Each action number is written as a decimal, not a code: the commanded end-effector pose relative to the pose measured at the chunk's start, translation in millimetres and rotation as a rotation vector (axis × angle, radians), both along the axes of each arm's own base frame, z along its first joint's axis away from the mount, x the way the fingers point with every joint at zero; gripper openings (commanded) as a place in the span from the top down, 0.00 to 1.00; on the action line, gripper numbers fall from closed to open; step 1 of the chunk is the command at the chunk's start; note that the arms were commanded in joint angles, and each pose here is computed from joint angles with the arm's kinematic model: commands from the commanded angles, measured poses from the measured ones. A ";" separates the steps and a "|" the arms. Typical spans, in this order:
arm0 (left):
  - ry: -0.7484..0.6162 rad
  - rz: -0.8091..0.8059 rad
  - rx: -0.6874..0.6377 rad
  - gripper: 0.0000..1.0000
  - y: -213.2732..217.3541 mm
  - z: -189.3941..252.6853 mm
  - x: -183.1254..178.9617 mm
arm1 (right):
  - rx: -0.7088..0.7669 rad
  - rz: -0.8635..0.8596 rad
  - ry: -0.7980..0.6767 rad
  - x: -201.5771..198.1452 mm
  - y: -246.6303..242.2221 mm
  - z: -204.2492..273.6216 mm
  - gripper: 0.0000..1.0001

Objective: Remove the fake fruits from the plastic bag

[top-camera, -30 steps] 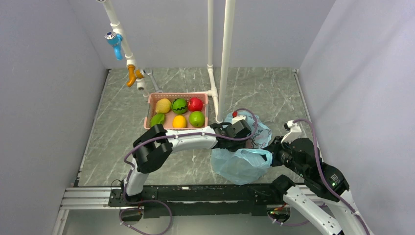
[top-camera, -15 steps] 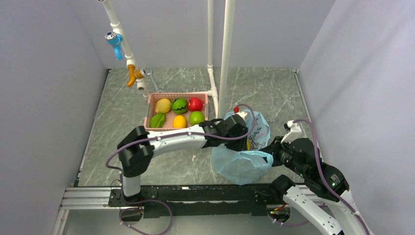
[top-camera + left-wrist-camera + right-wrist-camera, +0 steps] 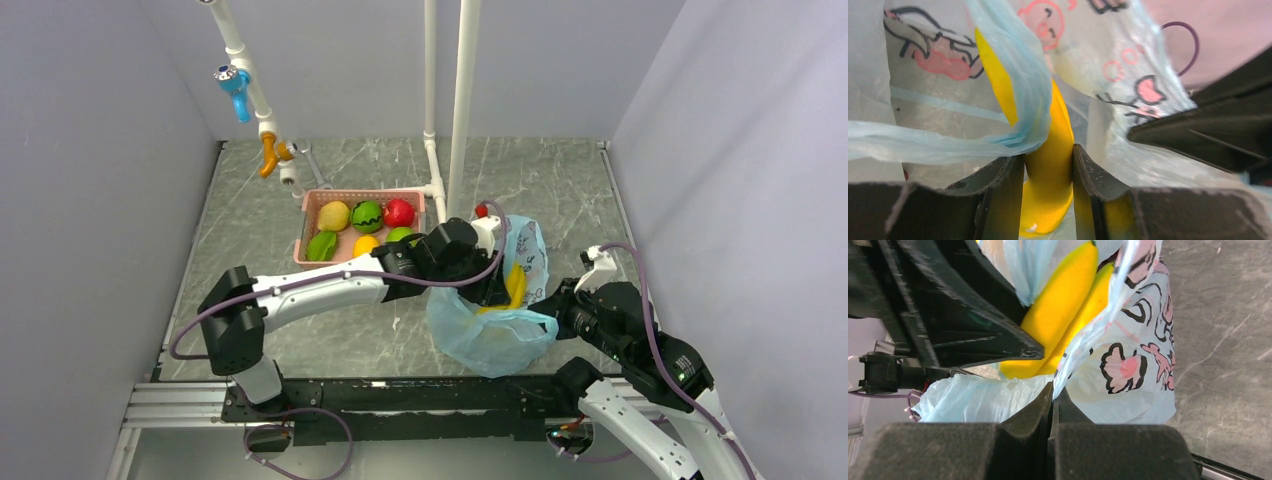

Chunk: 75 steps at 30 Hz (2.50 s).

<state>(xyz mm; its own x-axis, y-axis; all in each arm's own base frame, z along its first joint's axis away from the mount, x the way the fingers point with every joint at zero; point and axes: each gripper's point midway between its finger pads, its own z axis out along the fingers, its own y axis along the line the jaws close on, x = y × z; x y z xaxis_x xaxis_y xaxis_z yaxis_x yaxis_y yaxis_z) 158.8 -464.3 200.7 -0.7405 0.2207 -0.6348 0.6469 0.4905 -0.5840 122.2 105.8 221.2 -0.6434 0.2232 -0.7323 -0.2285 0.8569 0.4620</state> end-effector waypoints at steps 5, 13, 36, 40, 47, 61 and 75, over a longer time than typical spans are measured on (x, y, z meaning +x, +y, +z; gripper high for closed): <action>-0.188 -0.088 -0.162 1.00 17.0 87.3 0.5 | 0.013 -0.035 -0.043 10.5 -0.3 14.9 1.00; -0.226 -0.093 -0.187 1.00 41.1 106.3 1.0 | 0.006 -0.066 -0.049 15.9 -3.0 19.7 1.00; -0.376 0.415 -0.006 1.00 180.1 120.1 64.6 | 0.007 -0.070 -0.046 17.9 -1.8 16.5 1.00; -0.336 0.768 0.164 1.00 240.4 92.9 90.8 | 0.005 -0.067 -0.046 17.9 -1.6 16.7 1.00; -0.268 0.919 0.436 1.00 278.8 43.9 109.6 | 0.009 -0.065 -0.046 17.3 -1.2 16.8 1.00; -0.179 0.876 0.579 1.00 294.1 -8.6 209.0 | 0.023 -0.074 -0.068 15.1 -4.6 22.1 1.00; -0.221 0.714 0.743 0.88 299.1 -47.0 236.2 | 0.014 -0.079 -0.057 16.5 -4.6 16.5 1.00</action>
<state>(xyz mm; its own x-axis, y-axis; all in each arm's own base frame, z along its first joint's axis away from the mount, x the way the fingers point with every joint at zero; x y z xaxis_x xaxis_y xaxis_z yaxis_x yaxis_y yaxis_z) 388.4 -157.3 145.4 -0.7635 0.1094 -0.6365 0.0449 0.9922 0.1166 131.9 99.9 223.8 -0.6238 0.2486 -0.7410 -0.1791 0.8774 0.4451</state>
